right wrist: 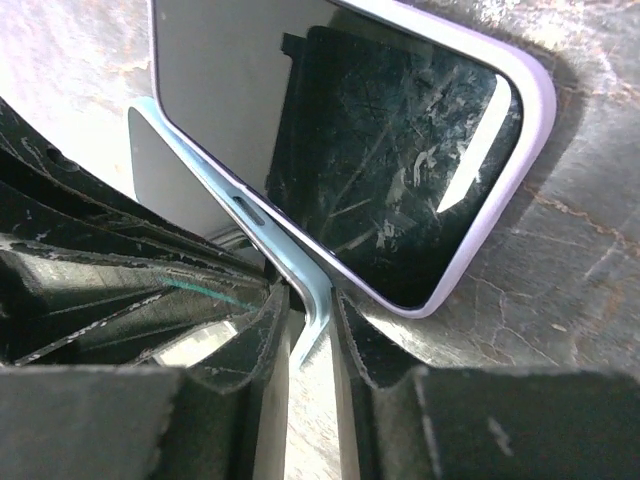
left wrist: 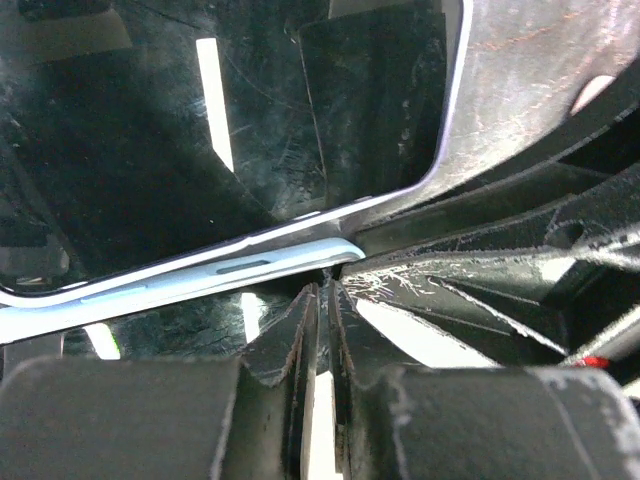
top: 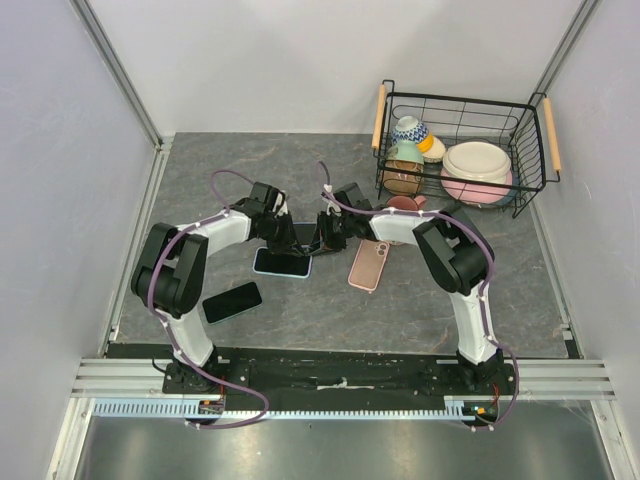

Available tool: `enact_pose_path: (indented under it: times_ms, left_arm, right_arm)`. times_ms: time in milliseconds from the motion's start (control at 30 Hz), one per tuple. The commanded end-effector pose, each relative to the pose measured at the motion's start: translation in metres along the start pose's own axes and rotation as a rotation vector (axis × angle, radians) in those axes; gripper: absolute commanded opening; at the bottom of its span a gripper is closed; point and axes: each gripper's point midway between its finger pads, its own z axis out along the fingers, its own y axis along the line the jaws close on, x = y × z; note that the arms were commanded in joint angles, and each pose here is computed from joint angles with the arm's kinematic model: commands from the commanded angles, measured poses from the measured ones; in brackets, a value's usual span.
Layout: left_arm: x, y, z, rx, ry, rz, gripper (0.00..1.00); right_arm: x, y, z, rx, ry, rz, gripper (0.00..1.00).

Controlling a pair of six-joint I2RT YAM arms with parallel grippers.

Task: Put the phone into the phone case

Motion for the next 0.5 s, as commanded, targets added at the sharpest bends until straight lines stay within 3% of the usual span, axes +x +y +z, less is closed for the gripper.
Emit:
enact_pose_path:
  times_ms: [0, 467]
  left_arm:
    - [0.018, 0.032, 0.014, -0.145, 0.067, 0.018, 0.15]
    - [0.022, 0.033, 0.023, -0.173, 0.111, 0.020, 0.17]
  right_arm:
    - [0.042, -0.075, 0.020, 0.338, 0.104, -0.047, 0.21]
    - [0.061, -0.100, 0.023, 0.572, 0.172, -0.178, 0.08]
